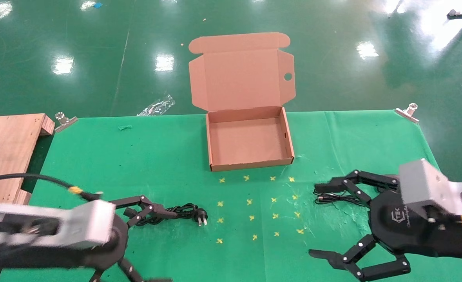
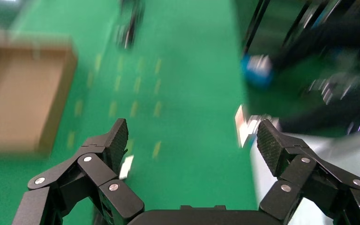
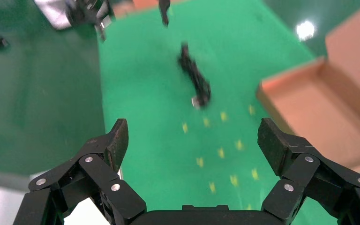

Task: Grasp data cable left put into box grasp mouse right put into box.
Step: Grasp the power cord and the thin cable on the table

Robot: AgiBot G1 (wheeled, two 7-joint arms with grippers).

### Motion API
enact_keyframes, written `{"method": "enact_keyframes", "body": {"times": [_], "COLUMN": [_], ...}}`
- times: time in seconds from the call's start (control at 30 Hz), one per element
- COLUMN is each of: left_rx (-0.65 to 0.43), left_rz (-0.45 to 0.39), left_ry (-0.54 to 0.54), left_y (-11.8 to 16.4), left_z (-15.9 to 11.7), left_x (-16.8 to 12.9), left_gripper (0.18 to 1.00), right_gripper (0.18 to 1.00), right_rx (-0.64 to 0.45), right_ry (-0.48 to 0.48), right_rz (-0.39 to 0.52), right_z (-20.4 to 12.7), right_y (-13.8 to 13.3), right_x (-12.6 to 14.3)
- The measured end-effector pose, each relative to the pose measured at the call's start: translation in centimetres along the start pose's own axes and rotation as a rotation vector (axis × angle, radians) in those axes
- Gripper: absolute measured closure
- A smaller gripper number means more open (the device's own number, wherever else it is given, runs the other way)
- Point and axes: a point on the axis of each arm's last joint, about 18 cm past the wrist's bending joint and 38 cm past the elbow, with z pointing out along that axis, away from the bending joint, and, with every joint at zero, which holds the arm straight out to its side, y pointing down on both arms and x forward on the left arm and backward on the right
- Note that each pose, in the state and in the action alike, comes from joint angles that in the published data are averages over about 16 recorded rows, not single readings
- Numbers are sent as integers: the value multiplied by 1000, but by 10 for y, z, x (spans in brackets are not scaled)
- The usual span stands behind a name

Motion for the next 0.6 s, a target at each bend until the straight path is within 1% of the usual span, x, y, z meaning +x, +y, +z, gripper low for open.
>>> {"method": "enact_keyframes", "body": {"times": [0.1,0.27,0.47,0.6], "left_rx": [-104,-225,-323,-369], "left_rz": [14,29,41,41], "left_ry": [-19,-67,-123,-155], "left_y": [14,29,38,42], "left_z": [17,47,82,97], "left_x": [-9,-26,-44,-55], "left_gripper": [184,184,184,184], "right_gripper": [178,178,178,178], "right_rx": [-39,-64,-72,-78], "right_ry": [11,26,37,44], "right_rz": [6,16,23,29], "right_z": [-1,-2,-6,-9], "right_y": [7,14,20,24], "right_x": [1,2,-1,-2]}}
